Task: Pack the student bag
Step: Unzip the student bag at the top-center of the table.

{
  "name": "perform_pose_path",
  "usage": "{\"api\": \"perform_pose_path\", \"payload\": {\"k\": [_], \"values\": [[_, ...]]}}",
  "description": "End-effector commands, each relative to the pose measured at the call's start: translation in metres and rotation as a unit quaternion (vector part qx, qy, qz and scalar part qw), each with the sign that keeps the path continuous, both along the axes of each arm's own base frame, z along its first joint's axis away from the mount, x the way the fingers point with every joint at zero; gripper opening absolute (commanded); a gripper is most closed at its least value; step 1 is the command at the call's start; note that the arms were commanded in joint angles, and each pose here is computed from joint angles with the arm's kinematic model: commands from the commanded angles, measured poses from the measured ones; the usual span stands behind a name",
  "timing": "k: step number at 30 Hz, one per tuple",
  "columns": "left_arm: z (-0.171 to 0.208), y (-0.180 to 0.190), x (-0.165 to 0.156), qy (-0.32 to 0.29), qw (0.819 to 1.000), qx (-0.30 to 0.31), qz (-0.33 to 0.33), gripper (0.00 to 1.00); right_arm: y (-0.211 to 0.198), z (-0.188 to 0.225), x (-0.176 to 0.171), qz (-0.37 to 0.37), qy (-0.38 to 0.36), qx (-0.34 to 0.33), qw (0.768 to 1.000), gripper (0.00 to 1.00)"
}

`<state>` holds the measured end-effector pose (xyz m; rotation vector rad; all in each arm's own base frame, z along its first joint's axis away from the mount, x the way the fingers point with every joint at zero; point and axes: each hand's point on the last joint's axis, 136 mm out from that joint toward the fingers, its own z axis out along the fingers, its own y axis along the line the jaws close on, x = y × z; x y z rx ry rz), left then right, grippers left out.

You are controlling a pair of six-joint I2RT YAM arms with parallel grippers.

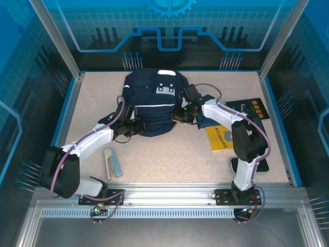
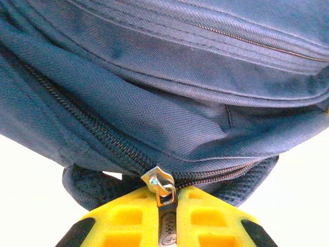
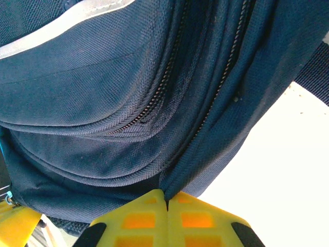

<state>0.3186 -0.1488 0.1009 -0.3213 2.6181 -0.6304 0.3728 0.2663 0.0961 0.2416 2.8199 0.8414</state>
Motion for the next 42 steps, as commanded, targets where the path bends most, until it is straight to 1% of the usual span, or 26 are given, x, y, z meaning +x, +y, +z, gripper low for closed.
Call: {"api": "perform_pose_path", "payload": {"k": [1,2,4,5,6,9,13,15,18,22,23,24,26,29,32,40,42], "values": [[-0.007,0.003,-0.014,0.024,0.999,-0.022,-0.021,0.0,-0.031,-0.008,0.007,-0.032,0.0,-0.035,0.999,0.0],[-0.008,0.0,-0.014,0.026,0.999,-0.032,-0.027,0.0,-0.026,-0.005,0.007,-0.027,0.0,-0.025,0.999,0.0],[-0.01,-0.001,-0.016,0.028,0.999,-0.034,-0.029,0.04,-0.021,-0.004,0.004,-0.02,0.002,-0.018,1.0,0.0],[-0.012,0.001,-0.017,0.03,0.999,-0.027,-0.025,0.07,-0.019,-0.003,0.004,-0.019,0.002,-0.015,1.0,0.0],[-0.014,0.004,-0.018,0.033,0.999,-0.019,-0.021,0.14,-0.017,-0.003,0.003,-0.016,0.002,-0.012,1.0,0.0],[-0.019,0.007,-0.018,0.038,0.999,-0.012,-0.017,0.22,-0.015,-0.005,0.002,-0.014,0.007,-0.006,1.0,0.0],[-0.024,0.006,-0.018,0.048,0.999,-0.012,-0.015,0.23,-0.013,-0.005,0.001,-0.013,0.01,-0.002,1.0,0.0],[-0.028,0.007,-0.018,0.052,0.999,-0.011,-0.013,0.26,-0.012,-0.004,0.002,-0.013,0.009,-0.001,1.0,0.0],[-0.032,0.007,-0.018,0.057,0.998,-0.009,-0.011,0.28,-0.012,-0.004,0.002,-0.013,0.009,-0.001,1.0,0.0],[-0.033,0.009,-0.018,0.054,0.998,-0.003,-0.013,0.22,-0.012,-0.004,0.001,-0.013,0.009,-0.002,1.0,0.0],[-0.033,0.009,-0.018,0.053,0.998,-0.004,-0.013,0.22,-0.012,-0.003,0.001,-0.013,0.008,-0.002,1.0,0.0],[-0.032,0.007,-0.018,0.053,0.998,-0.008,-0.014,0.25,-0.012,-0.003,0.002,-0.014,0.008,-0.002,1.0,0.0],[-0.032,0.004,-0.02,0.053,0.998,-0.018,-0.02,0.35,-0.012,-0.004,0.001,-0.014,0.01,-0.002,1.0,0.0],[-0.034,0.0,-0.022,0.05,0.998,-0.022,-0.027,0.4,-0.01,-0.004,0.001,-0.013,0.01,-0.001,1.0,0.0],[-0.038,-0.001,-0.022,0.054,0.998,-0.018,-0.03,0.41,-0.009,-0.004,0.001,-0.012,0.01,0.0,1.0,0.0],[-0.047,-0.019,-0.021,0.068,0.996,-0.044,-0.046,0.4,-0.007,-0.004,-0.001,-0.01,0.011,0.0,1.0,0.0],[-0.049,-0.02,-0.02,0.071,0.995,-0.047,-0.044,0.37,-0.007,-0.004,-0.001,-0.009,0.011,0.0,1.0,0.0]]}}
